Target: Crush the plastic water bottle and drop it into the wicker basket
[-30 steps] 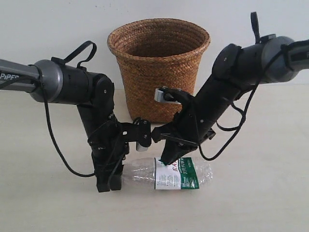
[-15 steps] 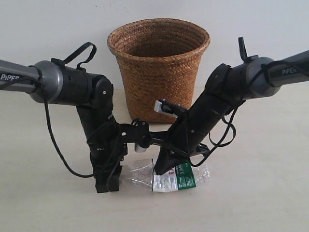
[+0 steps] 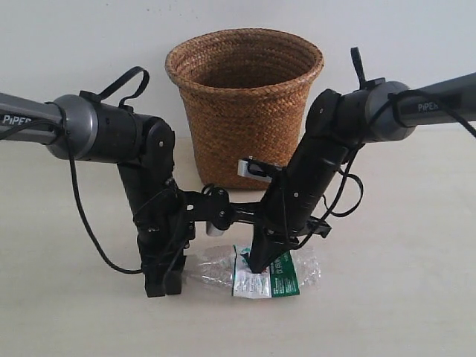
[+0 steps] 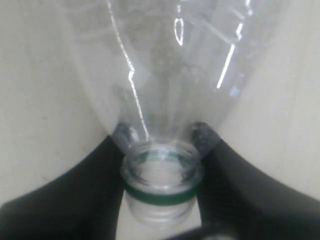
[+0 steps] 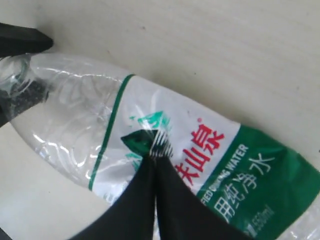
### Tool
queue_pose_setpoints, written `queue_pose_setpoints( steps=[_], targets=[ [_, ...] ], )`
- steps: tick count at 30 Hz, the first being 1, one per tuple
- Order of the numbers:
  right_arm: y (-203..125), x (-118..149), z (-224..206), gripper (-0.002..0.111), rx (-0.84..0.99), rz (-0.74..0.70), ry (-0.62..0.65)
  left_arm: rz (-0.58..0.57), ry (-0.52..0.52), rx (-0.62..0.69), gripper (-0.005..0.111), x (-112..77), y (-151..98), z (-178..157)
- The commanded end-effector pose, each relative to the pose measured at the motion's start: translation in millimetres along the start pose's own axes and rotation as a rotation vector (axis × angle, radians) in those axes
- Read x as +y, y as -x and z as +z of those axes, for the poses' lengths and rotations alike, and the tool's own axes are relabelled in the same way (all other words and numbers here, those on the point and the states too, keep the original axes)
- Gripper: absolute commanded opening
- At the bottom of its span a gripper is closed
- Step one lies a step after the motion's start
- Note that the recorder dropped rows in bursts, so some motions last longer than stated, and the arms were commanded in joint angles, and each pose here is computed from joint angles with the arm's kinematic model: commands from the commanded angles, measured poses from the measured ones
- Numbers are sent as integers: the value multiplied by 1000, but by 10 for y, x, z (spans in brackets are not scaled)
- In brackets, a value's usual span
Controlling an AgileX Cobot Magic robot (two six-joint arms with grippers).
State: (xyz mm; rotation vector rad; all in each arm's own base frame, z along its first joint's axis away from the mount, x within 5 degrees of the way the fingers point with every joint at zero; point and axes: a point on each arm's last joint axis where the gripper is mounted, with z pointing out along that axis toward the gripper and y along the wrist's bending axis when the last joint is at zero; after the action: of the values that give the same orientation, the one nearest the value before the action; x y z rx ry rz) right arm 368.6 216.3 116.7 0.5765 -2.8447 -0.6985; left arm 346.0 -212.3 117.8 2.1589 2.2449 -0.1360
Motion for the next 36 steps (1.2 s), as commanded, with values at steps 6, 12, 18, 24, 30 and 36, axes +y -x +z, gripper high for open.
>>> queue_pose_setpoints(
  steps=[6, 12, 18, 24, 30, 36],
  targets=[
    [-24, -132, -352, 0, -54, -176, -202, -20, 5, -37, 4, -12, 51, -27],
    [-247, 148, -1058, 0, -180, -415, -88, -20, 5, -37, 4, -12, 51, -27],
    [-489, 332, -1465, 0, -198, -549, -153, -15, 33, -53, 4, -19, 58, -157],
    [-631, 387, -1756, 0, -278, -394, -264, -40, 76, -81, 4, -52, 62, -416],
    [-926, 111, -1775, 0, -243, -241, -547, -37, 79, -84, 4, -208, -9, -681],
    [-1163, -26, -1794, 0, -227, -217, -707, 185, 36, -47, 4, -494, -52, -844]
  ],
)
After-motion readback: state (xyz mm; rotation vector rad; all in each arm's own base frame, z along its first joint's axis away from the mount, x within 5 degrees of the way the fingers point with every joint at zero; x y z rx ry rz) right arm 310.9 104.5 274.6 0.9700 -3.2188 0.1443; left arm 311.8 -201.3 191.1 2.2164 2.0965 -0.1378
